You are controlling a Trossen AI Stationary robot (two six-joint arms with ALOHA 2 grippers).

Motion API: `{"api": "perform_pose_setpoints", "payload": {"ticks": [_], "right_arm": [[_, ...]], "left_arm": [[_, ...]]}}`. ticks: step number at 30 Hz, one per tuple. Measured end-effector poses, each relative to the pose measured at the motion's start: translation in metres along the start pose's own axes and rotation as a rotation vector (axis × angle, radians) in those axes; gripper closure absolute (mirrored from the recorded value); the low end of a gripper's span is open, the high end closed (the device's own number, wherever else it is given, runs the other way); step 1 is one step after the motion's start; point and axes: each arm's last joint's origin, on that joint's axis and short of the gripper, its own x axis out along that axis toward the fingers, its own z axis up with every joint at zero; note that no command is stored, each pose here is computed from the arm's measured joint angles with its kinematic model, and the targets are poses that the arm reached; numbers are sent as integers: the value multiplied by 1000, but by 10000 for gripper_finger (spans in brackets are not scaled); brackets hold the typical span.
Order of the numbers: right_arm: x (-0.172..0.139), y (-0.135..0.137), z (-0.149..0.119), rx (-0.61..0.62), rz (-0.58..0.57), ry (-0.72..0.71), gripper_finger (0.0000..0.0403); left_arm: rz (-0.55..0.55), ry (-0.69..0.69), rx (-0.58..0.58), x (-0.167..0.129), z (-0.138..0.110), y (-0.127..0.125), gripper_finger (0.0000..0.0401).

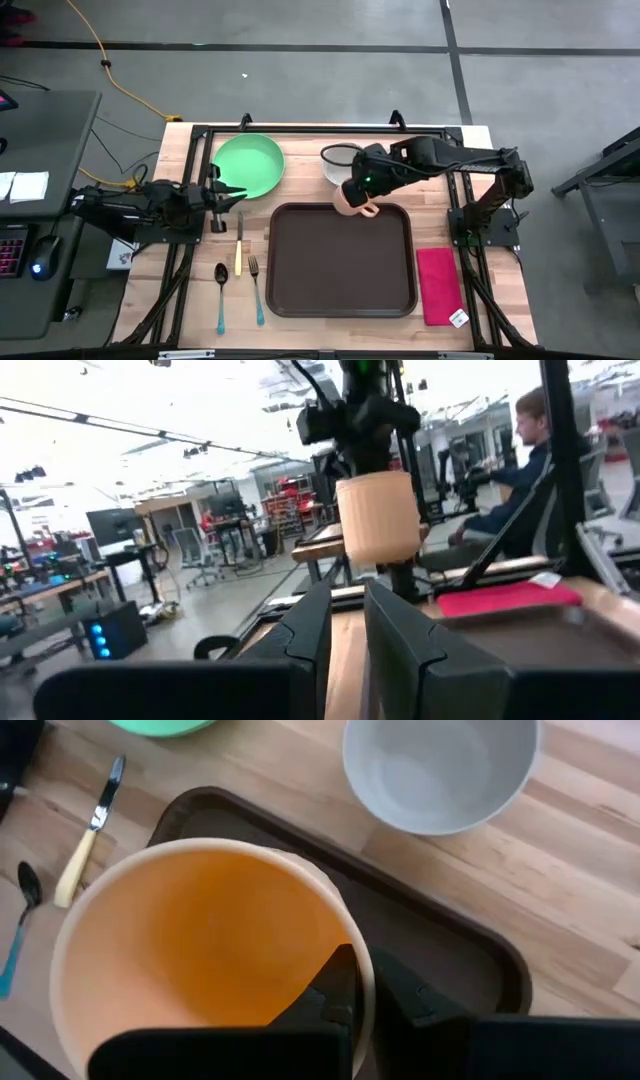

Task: Set up tray
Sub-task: Put the yellow mug on the brown tray

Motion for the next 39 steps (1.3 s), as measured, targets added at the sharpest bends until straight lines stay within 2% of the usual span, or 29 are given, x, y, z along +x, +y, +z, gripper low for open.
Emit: {"api": "perform_pose_setpoints", "payload": {"ticks": [4,11,18,29,39], "right_arm": [[5,4,-4,12,24,4,403],[11,14,-8,6,91,-14,403],[23,23,-9,-17,100,-10,403],[62,41,-13,-123,85,86,403],[63,41,-13,-203,77,75,403]], "left_arm": [[-2,-7,-71,0,3,1,304],[-67,-41,-146,0,13,2,304],[-68,-55,-171,1,25,4,304],[-118,120,-183,34,38,0,304],[-141,253,-154,76,60,-5,304]]}}
